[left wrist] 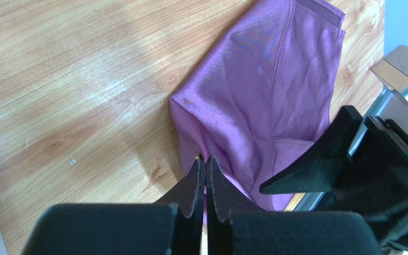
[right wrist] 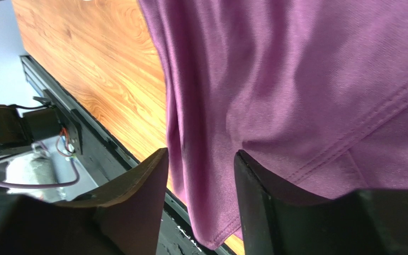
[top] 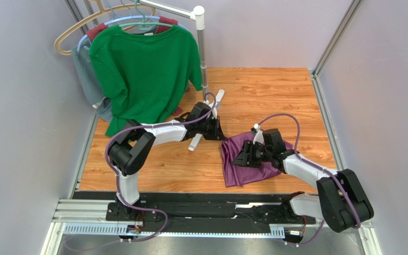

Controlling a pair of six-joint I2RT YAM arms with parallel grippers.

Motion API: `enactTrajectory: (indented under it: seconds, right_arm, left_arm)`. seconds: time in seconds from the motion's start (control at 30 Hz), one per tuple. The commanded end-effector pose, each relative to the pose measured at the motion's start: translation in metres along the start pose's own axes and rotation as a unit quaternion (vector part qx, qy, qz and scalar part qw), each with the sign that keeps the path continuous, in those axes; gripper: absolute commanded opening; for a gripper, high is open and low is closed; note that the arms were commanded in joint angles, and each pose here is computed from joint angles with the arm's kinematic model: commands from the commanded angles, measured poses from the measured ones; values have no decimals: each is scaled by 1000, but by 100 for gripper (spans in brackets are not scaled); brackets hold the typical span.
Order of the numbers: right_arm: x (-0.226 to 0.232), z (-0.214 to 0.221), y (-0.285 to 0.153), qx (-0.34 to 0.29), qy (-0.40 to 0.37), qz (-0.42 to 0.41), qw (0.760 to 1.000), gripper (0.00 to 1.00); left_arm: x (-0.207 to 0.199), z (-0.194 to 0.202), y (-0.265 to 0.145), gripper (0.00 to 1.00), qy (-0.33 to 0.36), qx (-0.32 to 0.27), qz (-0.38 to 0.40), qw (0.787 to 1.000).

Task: Fold the napkin, place the utensils inside, and roll it up
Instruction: Roll the napkin with the utensil

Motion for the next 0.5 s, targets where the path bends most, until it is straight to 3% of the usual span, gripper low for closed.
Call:
enactTrajectory:
  seconds: [0.0,0.23,0.47]
  right_arm:
    - [16,-8,-8,-17,-45,19,999,54]
    - [46,6,-15,-44,-138,111,983,61]
    - [34,22,-3,-62,-168,224,958,61]
  left_arm:
    - [-8,-20,3,0,7,-24,9,1000]
    - [-9,-22,3,0,9,-25,8,1000]
    - [-10,-24,2,0,10,-26,9,1000]
Point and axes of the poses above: each gripper's point midway between its finger pads, its own y axis out along the fingers, its own x axis along the line the jaws close on, z = x × y, the point moved 3 cm from there along -y, back along the fingers, and after that the axes turned 8 degrees about y, right-handed, at the moved point
